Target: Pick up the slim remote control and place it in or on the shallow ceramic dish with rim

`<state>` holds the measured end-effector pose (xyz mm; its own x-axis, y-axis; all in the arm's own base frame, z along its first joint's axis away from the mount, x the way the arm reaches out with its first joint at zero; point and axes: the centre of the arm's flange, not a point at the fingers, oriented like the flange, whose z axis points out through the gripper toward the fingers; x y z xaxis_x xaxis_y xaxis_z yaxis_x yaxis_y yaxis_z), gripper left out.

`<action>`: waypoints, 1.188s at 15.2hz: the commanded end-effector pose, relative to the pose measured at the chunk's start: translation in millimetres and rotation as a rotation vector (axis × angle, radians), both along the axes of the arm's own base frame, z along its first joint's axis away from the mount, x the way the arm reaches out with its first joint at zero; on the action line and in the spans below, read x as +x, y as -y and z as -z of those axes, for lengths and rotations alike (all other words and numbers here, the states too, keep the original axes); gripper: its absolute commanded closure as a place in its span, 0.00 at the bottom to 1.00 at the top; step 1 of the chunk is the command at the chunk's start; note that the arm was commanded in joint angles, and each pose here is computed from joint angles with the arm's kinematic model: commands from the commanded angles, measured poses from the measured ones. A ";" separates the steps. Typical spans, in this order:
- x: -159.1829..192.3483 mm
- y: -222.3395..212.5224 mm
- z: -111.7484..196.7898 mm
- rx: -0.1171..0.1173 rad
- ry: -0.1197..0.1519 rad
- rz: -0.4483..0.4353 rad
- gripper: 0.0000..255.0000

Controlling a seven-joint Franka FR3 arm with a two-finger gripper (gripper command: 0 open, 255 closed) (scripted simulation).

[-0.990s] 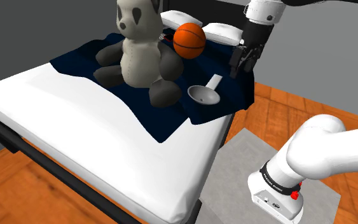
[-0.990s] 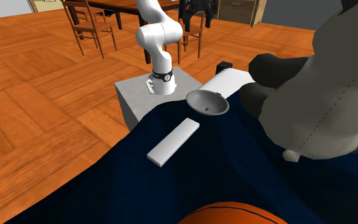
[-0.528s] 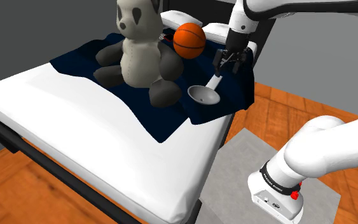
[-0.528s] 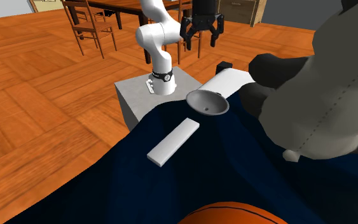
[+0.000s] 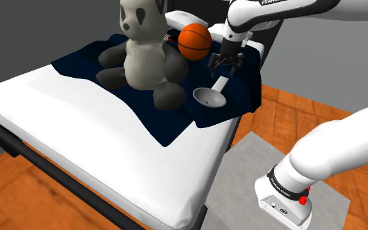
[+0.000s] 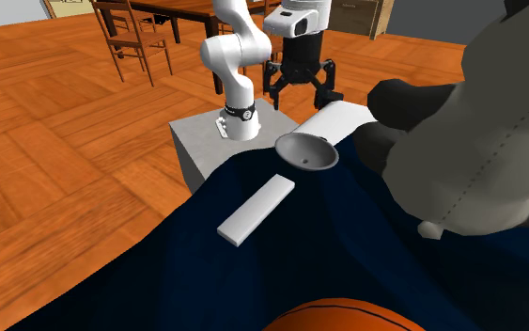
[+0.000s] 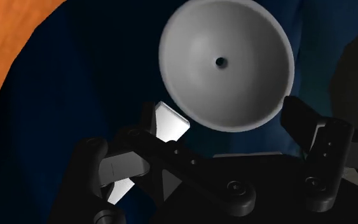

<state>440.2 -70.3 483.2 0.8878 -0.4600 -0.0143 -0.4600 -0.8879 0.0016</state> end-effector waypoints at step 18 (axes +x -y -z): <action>94.4 157.5 123.2 -0.028 0.006 0.541 0.00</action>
<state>533.3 -224.9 364.4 0.5300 -0.8479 0.0079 -0.8479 -0.5298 0.0184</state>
